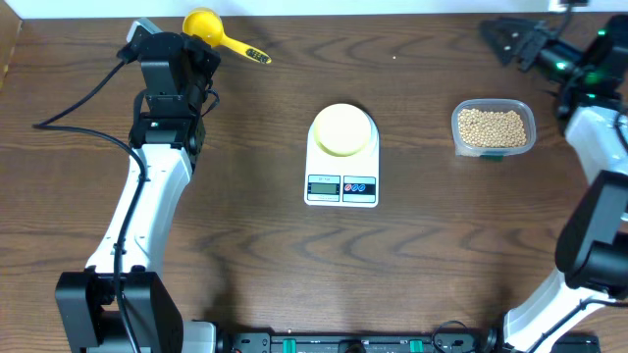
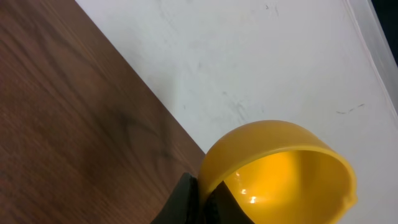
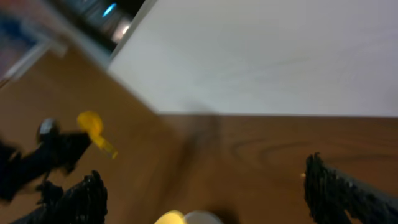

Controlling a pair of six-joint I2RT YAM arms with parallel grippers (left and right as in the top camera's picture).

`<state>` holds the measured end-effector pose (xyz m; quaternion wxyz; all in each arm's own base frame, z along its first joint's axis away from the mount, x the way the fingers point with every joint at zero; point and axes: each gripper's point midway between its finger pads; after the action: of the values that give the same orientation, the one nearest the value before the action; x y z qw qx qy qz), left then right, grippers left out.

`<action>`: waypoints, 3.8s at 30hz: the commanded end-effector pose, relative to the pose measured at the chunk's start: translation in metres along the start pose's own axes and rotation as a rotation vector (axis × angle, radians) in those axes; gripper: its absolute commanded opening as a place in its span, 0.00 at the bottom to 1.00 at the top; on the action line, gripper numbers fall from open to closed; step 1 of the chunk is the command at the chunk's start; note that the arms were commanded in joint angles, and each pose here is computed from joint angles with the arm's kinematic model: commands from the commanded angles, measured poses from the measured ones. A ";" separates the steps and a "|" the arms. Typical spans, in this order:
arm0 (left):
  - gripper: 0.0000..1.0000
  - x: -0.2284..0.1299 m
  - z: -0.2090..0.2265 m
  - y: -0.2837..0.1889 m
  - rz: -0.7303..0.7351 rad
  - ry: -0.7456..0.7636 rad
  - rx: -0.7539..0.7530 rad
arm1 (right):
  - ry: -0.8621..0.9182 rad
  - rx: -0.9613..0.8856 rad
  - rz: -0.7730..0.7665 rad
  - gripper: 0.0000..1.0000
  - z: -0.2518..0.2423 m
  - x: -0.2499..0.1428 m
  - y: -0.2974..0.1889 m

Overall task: Scoop item into bowl and weigh 50g on scale
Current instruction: 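Move the right gripper up toward the scoop handle, then close the right gripper on the yellow scoop's handle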

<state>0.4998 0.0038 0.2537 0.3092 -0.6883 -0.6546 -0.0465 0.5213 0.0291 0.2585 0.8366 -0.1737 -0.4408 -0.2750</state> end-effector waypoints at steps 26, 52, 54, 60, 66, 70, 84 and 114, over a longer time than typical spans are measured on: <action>0.08 -0.034 -0.055 -0.012 0.062 -0.221 -0.132 | -0.068 0.226 0.078 0.99 0.087 -0.043 0.105; 0.08 -0.053 -0.065 -0.016 0.205 -0.556 -0.147 | -0.105 0.224 0.031 0.99 0.137 -0.061 0.160; 0.08 -0.057 -0.067 -0.017 0.231 -0.553 -0.151 | -0.107 0.233 0.034 0.99 0.142 -0.063 0.163; 0.08 -0.061 -0.065 -0.017 0.248 -0.552 -0.139 | -0.136 0.270 0.021 0.99 0.157 -0.064 0.168; 0.08 -0.064 -0.066 -0.018 0.268 -0.550 -0.144 | -0.158 0.298 0.011 0.98 0.168 -0.065 0.172; 0.08 -0.066 -0.067 -0.019 0.276 -0.549 -0.145 | -0.163 0.315 0.015 0.97 0.177 -0.068 0.175; 0.08 -0.100 -0.083 -0.028 0.346 -0.518 -0.159 | -0.182 0.338 0.003 0.86 0.186 -0.068 0.177; 0.08 -0.110 -0.090 -0.033 0.413 -0.574 -0.171 | -0.229 0.404 -0.045 0.42 0.212 -0.063 0.178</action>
<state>0.4854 -0.1327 0.2663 0.0786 -0.8046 -0.5651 0.1646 0.4681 0.2952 0.3072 0.7939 -0.0311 -0.5802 -0.1792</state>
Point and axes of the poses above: each gripper's point midway between its finger pads, its own y axis out along the fingers, its own z axis along the line the jaws close on, x = y × z, and after that the axes turned 6 degrees about -y, right-handed
